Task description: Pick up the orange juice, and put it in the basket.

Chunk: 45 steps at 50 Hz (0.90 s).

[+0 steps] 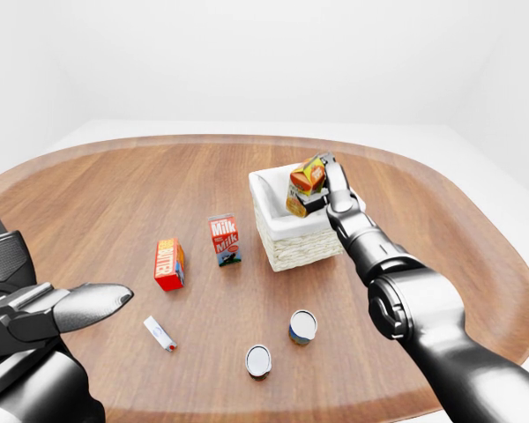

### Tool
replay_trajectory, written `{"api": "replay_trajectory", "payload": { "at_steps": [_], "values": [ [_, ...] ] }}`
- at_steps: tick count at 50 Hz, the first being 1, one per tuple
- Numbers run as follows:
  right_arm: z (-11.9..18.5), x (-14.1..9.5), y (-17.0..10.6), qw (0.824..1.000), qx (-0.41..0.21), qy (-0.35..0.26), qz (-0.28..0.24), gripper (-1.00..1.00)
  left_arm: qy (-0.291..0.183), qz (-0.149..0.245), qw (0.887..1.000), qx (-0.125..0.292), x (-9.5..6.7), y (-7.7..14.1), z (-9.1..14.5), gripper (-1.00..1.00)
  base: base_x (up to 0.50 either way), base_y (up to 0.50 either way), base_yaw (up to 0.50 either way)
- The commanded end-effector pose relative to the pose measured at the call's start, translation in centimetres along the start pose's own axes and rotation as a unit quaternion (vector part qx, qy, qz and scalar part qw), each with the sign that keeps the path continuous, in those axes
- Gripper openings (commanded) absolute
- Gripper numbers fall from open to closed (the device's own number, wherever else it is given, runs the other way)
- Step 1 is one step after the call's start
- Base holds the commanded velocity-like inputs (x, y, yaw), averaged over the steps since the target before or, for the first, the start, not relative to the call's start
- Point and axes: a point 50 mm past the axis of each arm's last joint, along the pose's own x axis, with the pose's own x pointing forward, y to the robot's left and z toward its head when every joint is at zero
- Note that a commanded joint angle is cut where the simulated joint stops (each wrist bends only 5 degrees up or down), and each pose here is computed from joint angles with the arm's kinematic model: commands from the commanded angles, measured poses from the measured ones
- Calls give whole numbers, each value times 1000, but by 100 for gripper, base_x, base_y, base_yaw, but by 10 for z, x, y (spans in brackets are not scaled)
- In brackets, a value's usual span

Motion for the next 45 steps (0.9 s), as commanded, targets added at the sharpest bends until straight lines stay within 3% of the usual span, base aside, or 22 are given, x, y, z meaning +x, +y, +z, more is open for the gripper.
{"api": "replay_trajectory", "payload": {
  "at_steps": [1,15,17,19,21,22,23,45],
  "values": [
    [5,1,-4,1000,12,-13,-25,-100,8,-1,1000,5,0,2,-3,100,0,0,0],
    [6,0,-3,1000,11,-14,-22,-100,1,2,1000,-1,0,1,1,100,0,0,0],
    [6,1,-3,1000,11,-14,-22,-77,2,3,1000,-5,0,1,1,100,0,0,0],
    [6,0,-3,1000,12,-14,-21,-22,4,5,1000,-8,0,2,1,100,0,0,0],
    [6,0,-2,1000,11,-13,-20,46,5,6,1000,-10,0,2,1,100,0,0,0],
    [6,0,-2,1000,11,-14,-20,62,5,7,1000,-11,0,2,1,100,0,0,0],
    [6,0,-2,1000,11,-14,-20,100,6,8,1000,-12,0,2,1,100,0,0,0],
    [7,0,-2,1000,10,-16,-18,100,5,10,1000,-15,1,3,1,100,0,0,0]
  ]
}}
